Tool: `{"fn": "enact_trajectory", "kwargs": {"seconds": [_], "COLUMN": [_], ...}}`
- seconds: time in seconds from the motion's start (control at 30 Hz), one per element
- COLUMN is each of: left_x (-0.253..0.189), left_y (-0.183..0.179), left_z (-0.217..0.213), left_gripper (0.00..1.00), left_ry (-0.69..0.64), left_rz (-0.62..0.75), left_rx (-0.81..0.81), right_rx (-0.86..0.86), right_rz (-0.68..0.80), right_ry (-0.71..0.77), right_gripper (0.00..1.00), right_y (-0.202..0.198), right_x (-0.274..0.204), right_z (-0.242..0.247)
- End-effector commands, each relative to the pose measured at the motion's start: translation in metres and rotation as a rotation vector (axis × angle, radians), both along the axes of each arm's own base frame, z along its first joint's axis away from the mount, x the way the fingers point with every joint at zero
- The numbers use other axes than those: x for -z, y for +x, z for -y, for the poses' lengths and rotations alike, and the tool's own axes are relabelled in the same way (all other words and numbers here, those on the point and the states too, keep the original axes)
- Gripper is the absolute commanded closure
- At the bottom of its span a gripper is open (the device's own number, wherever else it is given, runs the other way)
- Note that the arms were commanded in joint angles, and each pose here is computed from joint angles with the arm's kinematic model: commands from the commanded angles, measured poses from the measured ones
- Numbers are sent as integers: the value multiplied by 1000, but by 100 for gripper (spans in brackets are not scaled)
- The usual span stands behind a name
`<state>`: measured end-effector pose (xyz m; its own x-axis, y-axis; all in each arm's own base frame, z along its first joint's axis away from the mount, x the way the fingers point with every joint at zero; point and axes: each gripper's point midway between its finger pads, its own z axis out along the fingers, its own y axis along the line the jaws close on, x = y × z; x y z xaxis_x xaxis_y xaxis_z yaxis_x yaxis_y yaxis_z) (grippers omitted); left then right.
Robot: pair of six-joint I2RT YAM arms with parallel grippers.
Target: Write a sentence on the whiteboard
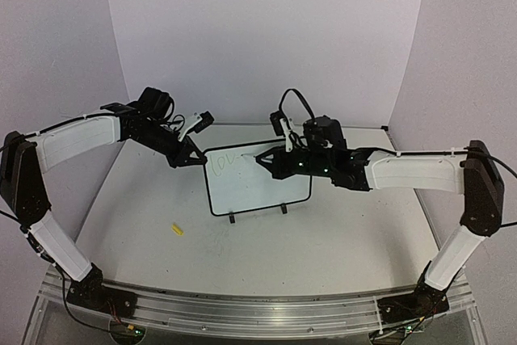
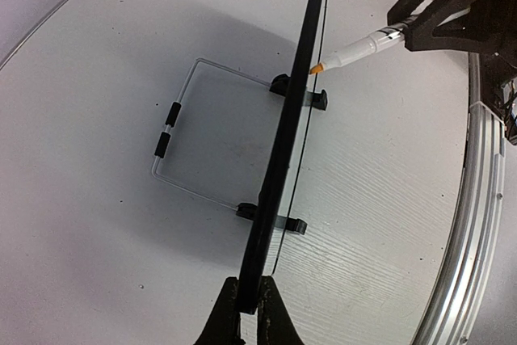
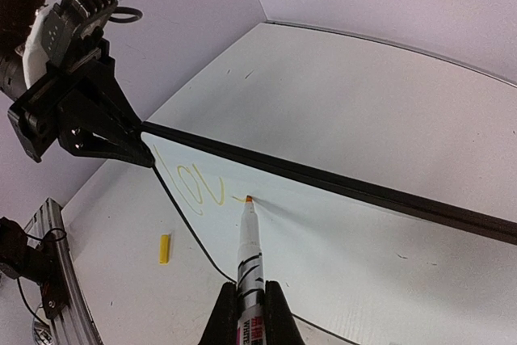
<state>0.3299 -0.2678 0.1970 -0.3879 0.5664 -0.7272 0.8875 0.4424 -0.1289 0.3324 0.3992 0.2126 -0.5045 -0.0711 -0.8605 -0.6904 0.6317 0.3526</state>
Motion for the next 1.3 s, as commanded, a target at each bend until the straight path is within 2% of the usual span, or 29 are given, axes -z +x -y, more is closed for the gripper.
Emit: {"fn": "enact_trajectory", "kwargs": {"seconds": [0.0,0.77,1.27], "left_x": [-2,0,-1], "left_y": [17,18,18], "left_z": [-20,-20,-20], "left_gripper": [100,100,100], "left_ry": [95,100,100], "left_rz": [86,84,87], "left_rx": [-66,-66,-67], "right_rx": [52,-50,-37], "right_rz": [63,50,-21], "right_ry": [35,65,24], "right_gripper": [100,100,100], "right_y": [12,10,4], "right_x": [-28,-25,10], "right_z": [10,-14,-7]}}
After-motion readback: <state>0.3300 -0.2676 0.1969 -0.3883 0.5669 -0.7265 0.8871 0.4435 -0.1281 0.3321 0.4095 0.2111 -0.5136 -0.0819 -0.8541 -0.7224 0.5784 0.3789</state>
